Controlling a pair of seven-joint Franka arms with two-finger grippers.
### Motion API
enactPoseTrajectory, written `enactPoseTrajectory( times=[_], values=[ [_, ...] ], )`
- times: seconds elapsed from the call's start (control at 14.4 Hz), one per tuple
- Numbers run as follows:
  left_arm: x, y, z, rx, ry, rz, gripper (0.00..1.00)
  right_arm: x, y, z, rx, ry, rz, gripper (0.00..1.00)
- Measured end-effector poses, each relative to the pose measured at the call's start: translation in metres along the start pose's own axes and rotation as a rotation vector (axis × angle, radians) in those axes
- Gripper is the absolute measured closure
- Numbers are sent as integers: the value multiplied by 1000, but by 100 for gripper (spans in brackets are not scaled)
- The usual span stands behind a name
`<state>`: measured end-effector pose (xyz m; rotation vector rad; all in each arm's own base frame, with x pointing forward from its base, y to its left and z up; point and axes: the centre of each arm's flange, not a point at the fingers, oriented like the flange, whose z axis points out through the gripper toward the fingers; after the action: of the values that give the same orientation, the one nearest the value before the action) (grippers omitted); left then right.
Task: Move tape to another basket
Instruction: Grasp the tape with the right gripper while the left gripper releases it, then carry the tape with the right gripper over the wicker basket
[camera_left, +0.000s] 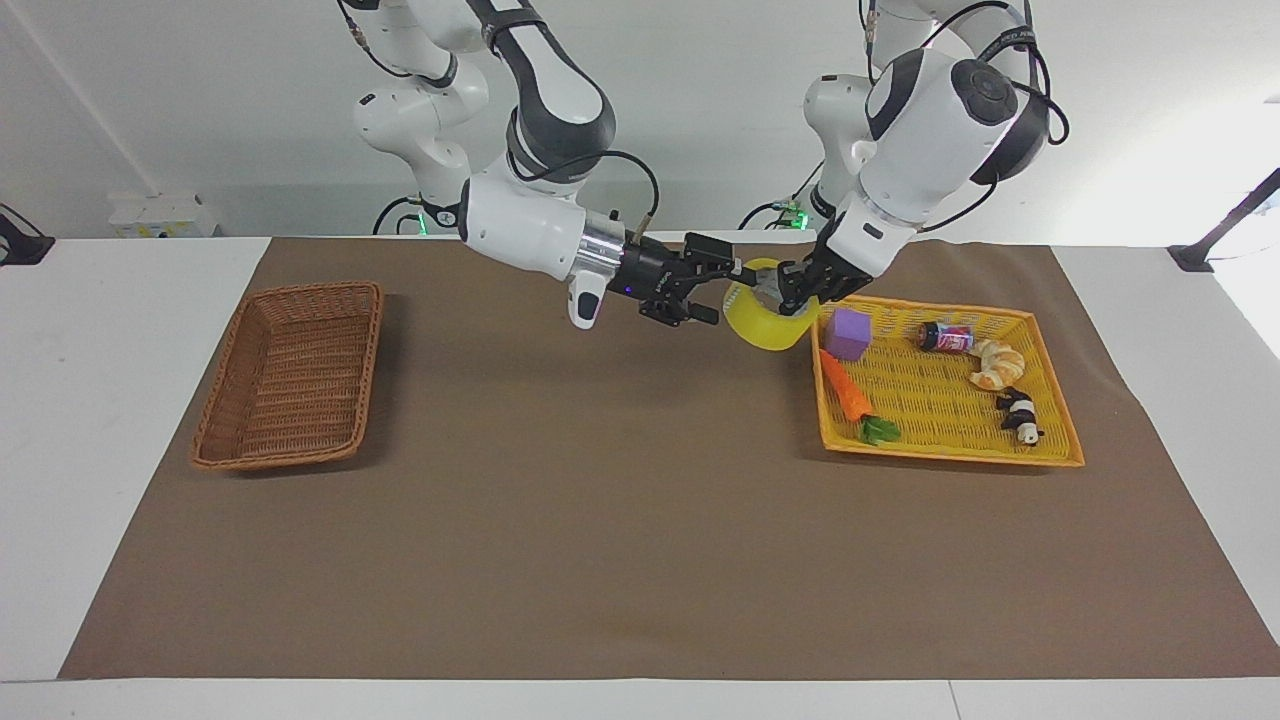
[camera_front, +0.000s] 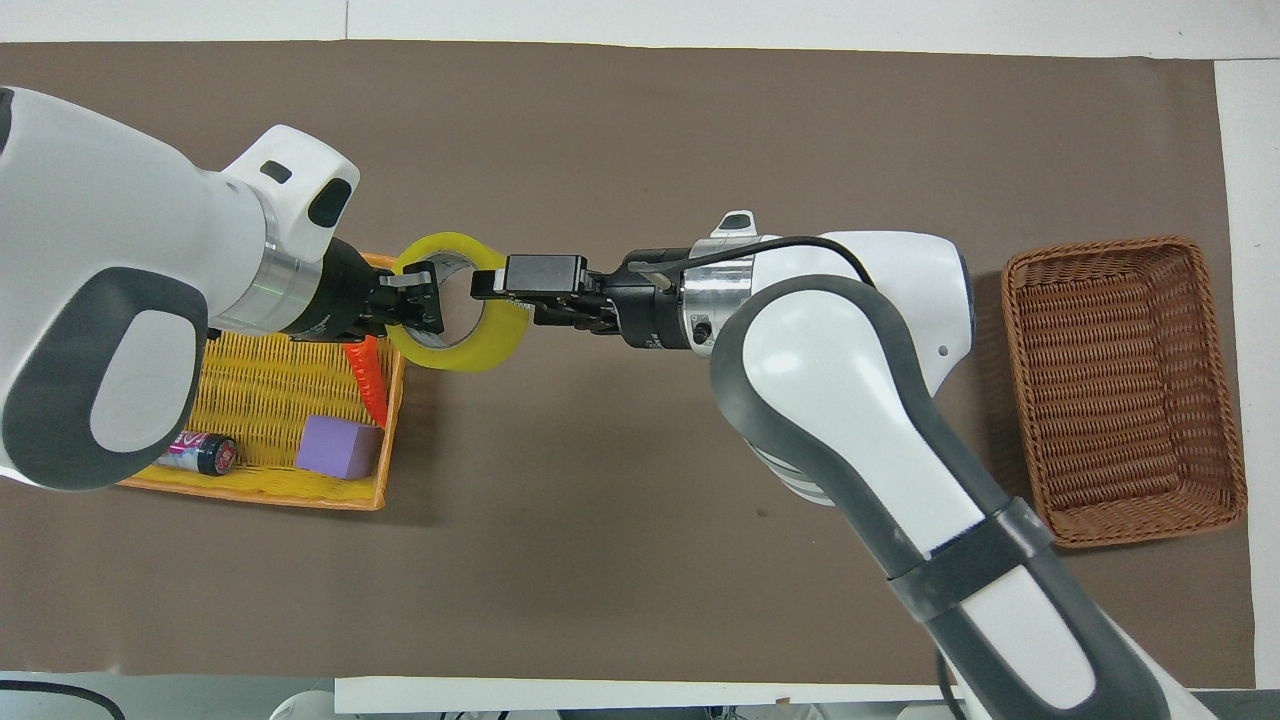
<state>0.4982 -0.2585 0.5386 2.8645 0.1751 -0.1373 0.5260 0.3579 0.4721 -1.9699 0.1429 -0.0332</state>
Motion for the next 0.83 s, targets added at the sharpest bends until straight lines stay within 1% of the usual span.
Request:
enactPoseTrajectory(
  times=[0.14,0.35,0.49,0.56,0.63,0.7,0.77,0.83],
  values=[
    [0,0,0,0,0,0,78,-5,-3,6,-4,2,-4,0],
    [0,0,0,0,0,0,78,-4,-2,5,-4,5,-3,2],
    [0,0,0,0,0,0,78,-4,-2,4,-4,7,-2,6],
    [0,0,0,0,0,0,78,-3,-2,4,-4,7,-2,12],
    [0,0,0,0,0,0,78,-3,-2,4,-4,8,-1,12],
    [0,0,0,0,0,0,78,-3,-1,3,-4,9,-1,19],
    [0,0,0,0,0,0,78,-2,-1,3,-4,10,-1,30],
    [0,0,0,-1,0,-1,78,-2,-1,3,-3,9,0,44]
  ],
)
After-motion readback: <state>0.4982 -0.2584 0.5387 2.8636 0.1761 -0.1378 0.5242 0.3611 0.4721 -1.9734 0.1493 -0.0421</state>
